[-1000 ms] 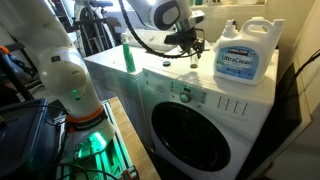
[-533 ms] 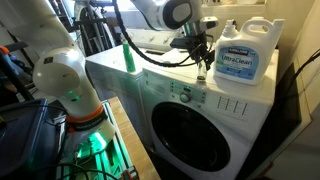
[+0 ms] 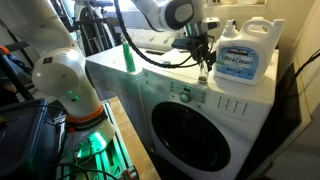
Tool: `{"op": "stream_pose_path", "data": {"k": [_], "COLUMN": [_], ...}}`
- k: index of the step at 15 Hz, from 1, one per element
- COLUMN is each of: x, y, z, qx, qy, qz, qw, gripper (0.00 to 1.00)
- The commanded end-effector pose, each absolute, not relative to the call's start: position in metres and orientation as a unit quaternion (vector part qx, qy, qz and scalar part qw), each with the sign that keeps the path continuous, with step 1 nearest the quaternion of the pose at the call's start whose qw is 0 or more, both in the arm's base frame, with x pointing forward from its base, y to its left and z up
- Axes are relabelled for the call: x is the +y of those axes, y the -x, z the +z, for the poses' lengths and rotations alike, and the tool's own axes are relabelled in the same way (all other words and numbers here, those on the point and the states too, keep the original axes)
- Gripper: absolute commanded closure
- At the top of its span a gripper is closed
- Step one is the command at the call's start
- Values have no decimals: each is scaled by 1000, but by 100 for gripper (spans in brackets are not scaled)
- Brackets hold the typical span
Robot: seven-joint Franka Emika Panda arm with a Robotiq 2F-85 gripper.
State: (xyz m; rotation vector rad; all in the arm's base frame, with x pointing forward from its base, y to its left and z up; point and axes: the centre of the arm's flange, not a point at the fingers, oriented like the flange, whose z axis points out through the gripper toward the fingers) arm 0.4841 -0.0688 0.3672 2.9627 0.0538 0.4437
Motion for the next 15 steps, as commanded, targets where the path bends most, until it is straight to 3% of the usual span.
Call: {"op": "stream_pose_path", "data": {"k": [1, 14, 15], "x": [-75, -126, -127], "y": [-495, -540, -541], "z": [361, 353, 353], "qx": [-24, -206, -205], "qy": [-987, -966, -966], "qz": [139, 138, 141], "qw": [79, 70, 67], "gripper": [72, 72, 41]}}
